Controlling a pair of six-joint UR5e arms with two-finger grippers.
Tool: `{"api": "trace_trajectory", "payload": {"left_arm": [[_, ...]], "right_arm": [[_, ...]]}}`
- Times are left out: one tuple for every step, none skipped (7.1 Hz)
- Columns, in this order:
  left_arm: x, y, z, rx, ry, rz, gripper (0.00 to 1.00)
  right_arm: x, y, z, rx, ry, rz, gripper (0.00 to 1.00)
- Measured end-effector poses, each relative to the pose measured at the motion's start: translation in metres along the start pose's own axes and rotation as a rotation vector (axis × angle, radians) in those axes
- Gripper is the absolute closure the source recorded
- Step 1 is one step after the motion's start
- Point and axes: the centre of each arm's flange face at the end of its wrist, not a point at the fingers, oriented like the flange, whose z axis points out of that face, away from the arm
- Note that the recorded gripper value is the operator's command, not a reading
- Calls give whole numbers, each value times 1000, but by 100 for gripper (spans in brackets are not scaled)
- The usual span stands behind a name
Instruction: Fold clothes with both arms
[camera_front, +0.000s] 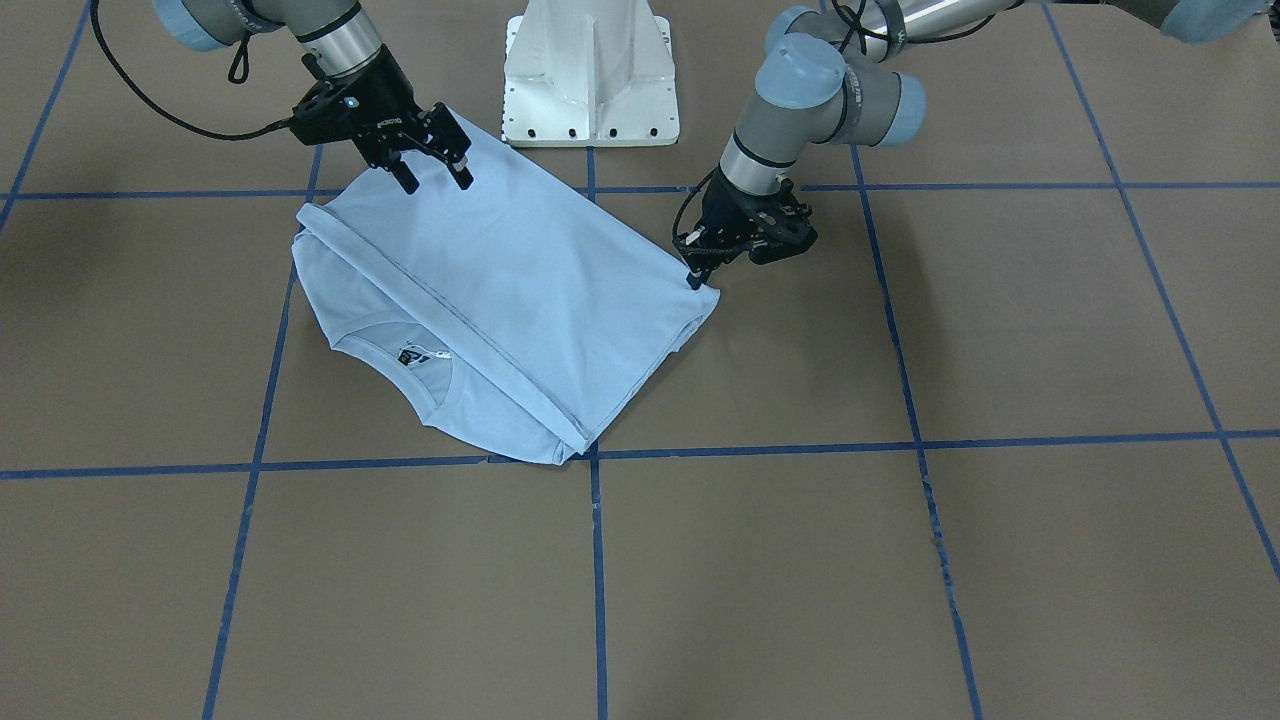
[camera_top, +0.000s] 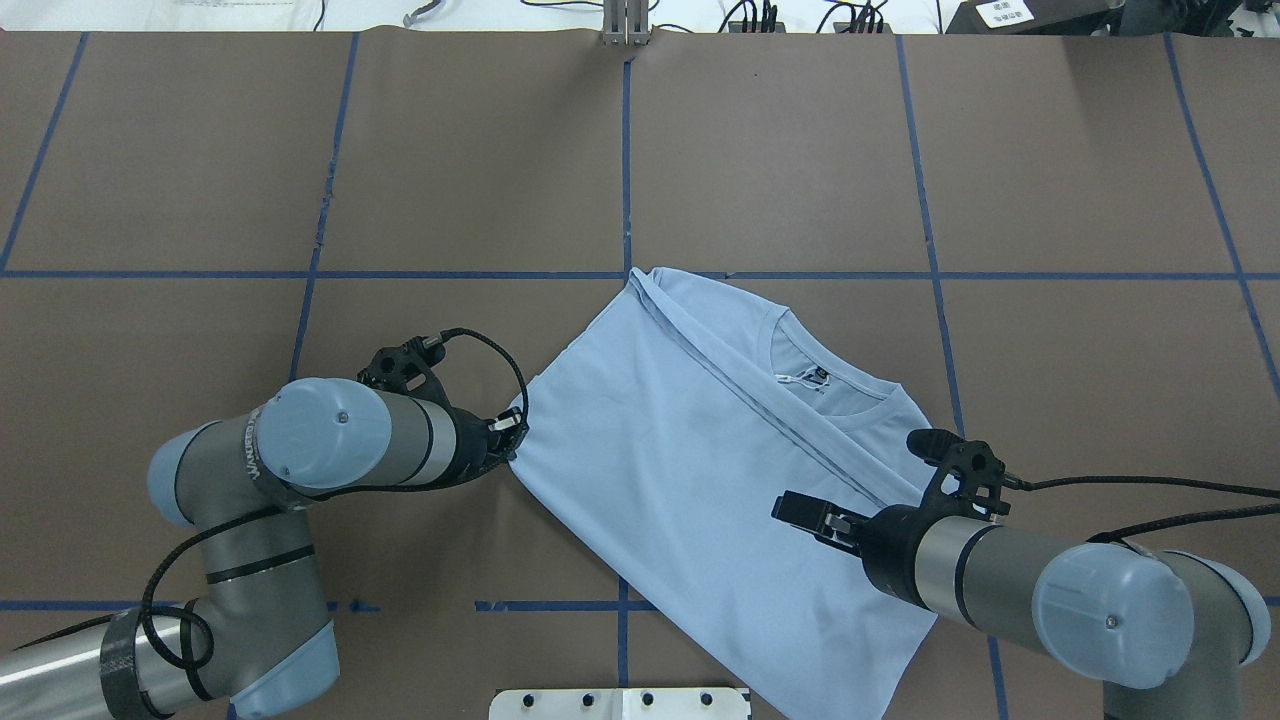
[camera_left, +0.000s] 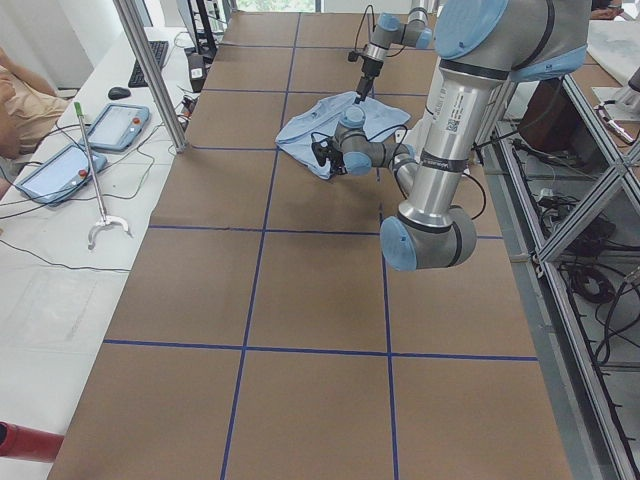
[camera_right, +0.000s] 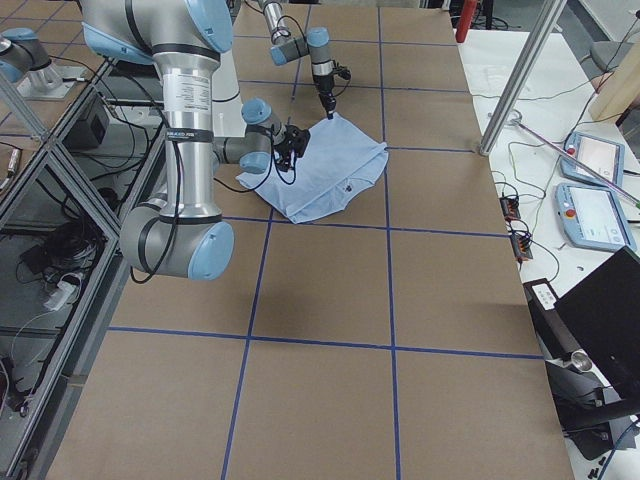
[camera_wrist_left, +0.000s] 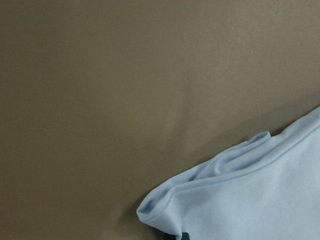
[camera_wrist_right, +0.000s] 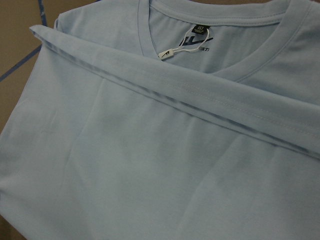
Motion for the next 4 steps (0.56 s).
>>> {"api": "trace_trajectory", "payload": {"left_arm": [[4,-40,-10,55,9,73,100],[14,-83,-13,114,10,119,100],[37,-124,-7,166,9,128,100],[62,-157,7,201,14,121,100]], "right_arm": [[-5,-1,2,4,-11,3,0],[-12,-1,5,7,-31,7,0],[-21,0,11,9,-71,15,0],[-33,2,21,25,-118,26,0]]}}
